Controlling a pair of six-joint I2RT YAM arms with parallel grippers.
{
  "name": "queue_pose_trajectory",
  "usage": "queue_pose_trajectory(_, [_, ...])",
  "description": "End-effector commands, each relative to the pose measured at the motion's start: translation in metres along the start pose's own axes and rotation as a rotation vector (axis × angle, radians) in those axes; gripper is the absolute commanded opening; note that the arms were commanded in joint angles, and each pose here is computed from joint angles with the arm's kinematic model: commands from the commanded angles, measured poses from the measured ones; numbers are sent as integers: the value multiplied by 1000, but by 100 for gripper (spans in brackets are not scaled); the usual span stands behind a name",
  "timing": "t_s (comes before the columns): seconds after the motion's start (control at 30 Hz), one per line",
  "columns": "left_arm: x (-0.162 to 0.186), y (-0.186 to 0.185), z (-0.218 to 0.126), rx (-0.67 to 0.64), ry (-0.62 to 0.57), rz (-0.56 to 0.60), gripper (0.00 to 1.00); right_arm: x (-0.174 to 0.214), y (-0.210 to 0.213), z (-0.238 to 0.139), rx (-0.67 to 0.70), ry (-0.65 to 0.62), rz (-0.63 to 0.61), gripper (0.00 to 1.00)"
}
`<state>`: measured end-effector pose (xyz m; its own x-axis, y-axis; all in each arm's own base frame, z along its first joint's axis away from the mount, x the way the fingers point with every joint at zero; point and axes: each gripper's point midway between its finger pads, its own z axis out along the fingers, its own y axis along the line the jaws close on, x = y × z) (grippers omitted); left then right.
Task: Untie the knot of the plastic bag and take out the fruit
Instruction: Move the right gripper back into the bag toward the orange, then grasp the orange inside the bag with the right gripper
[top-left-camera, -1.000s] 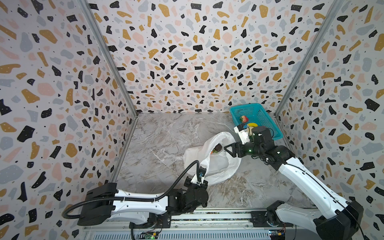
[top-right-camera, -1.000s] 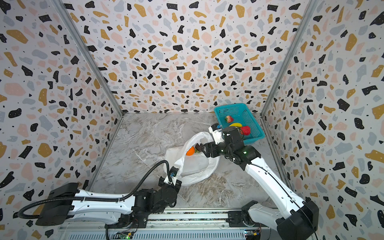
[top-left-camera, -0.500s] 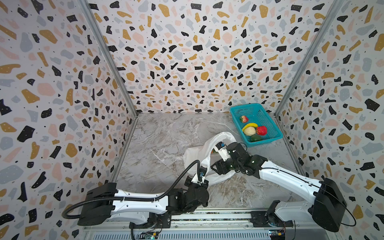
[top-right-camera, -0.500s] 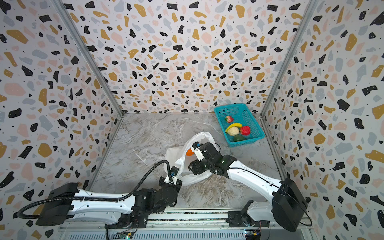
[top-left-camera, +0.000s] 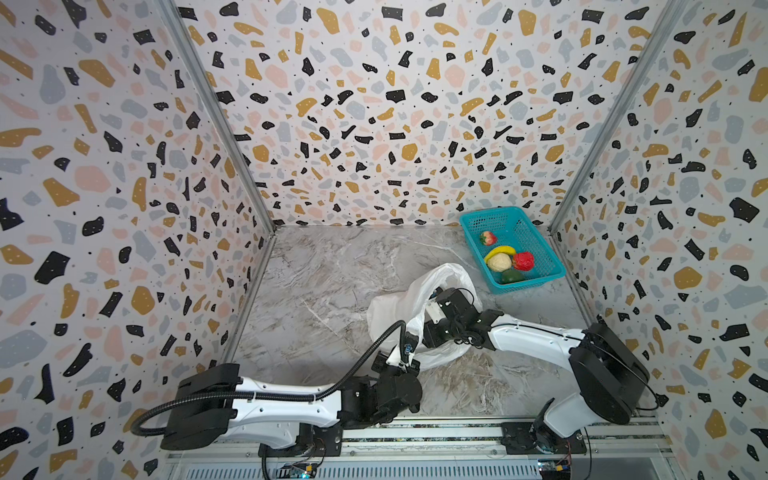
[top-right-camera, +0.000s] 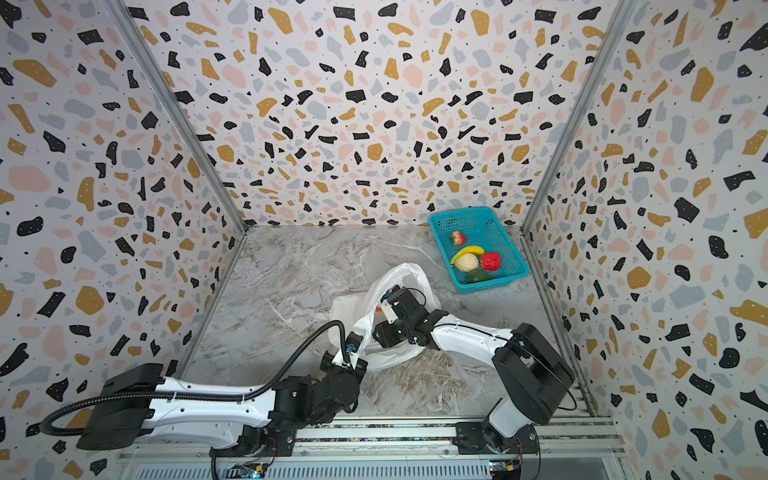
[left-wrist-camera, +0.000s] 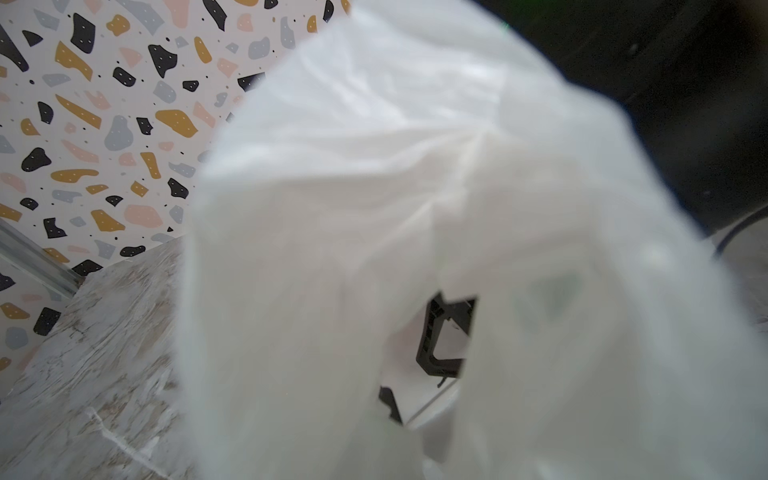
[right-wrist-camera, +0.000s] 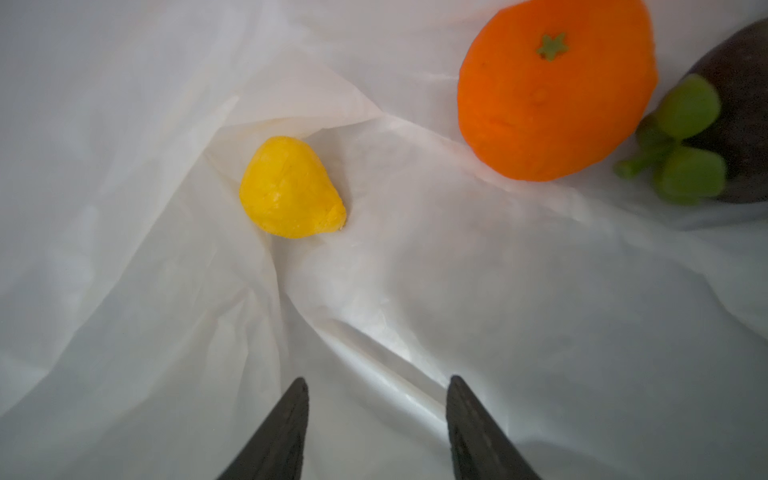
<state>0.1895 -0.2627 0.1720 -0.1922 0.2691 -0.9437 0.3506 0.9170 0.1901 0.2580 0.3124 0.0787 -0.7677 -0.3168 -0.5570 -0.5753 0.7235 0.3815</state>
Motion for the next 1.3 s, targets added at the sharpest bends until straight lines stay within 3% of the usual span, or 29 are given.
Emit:
queue_pose_trajectory(0.0, [-13,0,0,-8,-22,-43,0,-42,-2,-2,-64,-150,117,53])
queue_pose_trajectory(0.13, [-11,0,-1,-7,-16,-41,0,-61,-20,5,-30,-223,204,57])
queue_pose_trajectory(0.37, [-7,2,-2,1,-10,-44,0,-78,-46,16,76,-278,317,81])
queue_pose_trajectory(0.87, [1,-2,-2,33,5,-40,0,-98,-58,48,75,-314,438,90])
queue_pose_trajectory(1.1, [2,-2,-3,44,7,-44,0,-104,-63,66,96,-316,465,83])
queue_pose_trajectory(1.27, [2,2,-4,41,4,-46,0,-99,-66,70,110,-311,472,66])
